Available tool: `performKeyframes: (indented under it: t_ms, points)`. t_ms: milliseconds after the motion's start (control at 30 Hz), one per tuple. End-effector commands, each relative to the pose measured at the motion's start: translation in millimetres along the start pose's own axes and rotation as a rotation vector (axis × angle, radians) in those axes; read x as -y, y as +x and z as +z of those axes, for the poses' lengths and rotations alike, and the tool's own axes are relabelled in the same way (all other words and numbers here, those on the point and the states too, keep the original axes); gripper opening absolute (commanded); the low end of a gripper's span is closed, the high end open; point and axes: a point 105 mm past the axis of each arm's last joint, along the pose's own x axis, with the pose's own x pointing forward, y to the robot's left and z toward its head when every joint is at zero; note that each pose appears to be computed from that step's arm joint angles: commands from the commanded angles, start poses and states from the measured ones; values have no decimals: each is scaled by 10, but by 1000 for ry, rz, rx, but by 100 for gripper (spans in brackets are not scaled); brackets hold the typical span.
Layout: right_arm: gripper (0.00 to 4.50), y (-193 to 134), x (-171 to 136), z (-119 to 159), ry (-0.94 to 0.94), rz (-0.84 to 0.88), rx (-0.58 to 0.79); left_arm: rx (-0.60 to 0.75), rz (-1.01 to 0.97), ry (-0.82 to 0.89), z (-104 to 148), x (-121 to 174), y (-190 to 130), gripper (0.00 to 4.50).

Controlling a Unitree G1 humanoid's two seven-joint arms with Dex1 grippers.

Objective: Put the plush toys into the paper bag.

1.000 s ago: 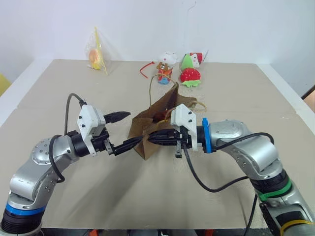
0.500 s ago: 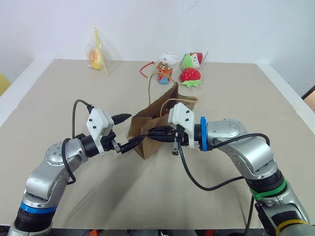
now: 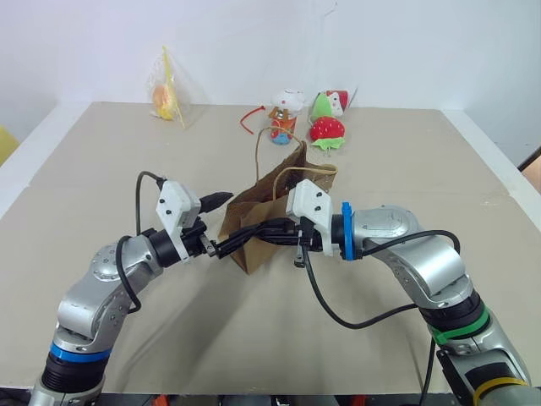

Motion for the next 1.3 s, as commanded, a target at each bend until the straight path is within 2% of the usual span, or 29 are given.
performKeyframes:
  t_ms: [33, 67, 100, 133, 167, 200, 267, 300, 333, 500, 600, 633, 667, 700, 767, 800, 833, 900, 1033, 1300]
  points:
    - [41, -20, 28, 125, -53, -10, 27, 14, 9, 8, 36, -43, 21, 320]
    - [41, -21, 31, 125, -53, -11, 26, 15, 16, 1, 32, -61, 26, 291]
    - [41, -22, 31, 125, -53, -11, 26, 17, 20, -3, 31, -75, 31, 291]
    - [41, -23, 32, 125, -53, -11, 27, 19, 23, -4, 33, -88, 38, 235]
    - [41, -25, 32, 124, -52, -12, 26, 19, 21, 0, 31, -92, 50, 209]
    - [41, -25, 34, 124, -52, -13, 26, 18, 16, 5, 29, -93, 59, 148]
    - [41, -28, 38, 122, -51, -15, 25, 17, 10, 9, 25, -90, 72, 74]
    - [41, -30, 41, 120, -51, -17, 25, 17, 4, 10, 24, -85, 78, 58]
    - [41, -34, 44, 118, -51, -18, 25, 16, -1, 13, 23, -79, 82, 5]
    - [41, -144, 138, 125, 7, -49, 48, 9, -14, 29, 9, -98, 83, 5]
    - [124, -368, 204, 148, 56, -35, 70, -2, -34, 50, 9, -118, 66, 0]
    - [182, -467, 206, 160, 70, -17, 79, -10, -41, 60, 4, -130, 51, 0]
    - [204, -573, 221, 179, 98, -8, 95, -16, -49, 66, -1, -148, 32, 0]
    - [250, -688, 250, 202, 126, -6, 112, -20, -59, 70, 2, -167, 10, 0]
    - [302, -906, 323, 219, 160, -17, 126, -17, -84, 78, 29, -195, -23, 0]
    - [302, -984, 368, 223, 167, -34, 131, -7, -101, 80, 53, -196, -33, 0]
    - [368, -1070, 421, 234, 168, -53, 141, 1, -114, 82, 78, -201, -45, 0]
    - [433, -1227, 525, 269, 158, -92, 167, 9, -145, 88, 111, -210, -66, 0]
    - [443, -1445, 671, 352, 109, -139, 189, 6, -211, 120, 159, -232, -112, 0]
    - [443, -1540, 663, 480, 12, -114, 192, 30, -333, 176, 321, -172, -127, 0]
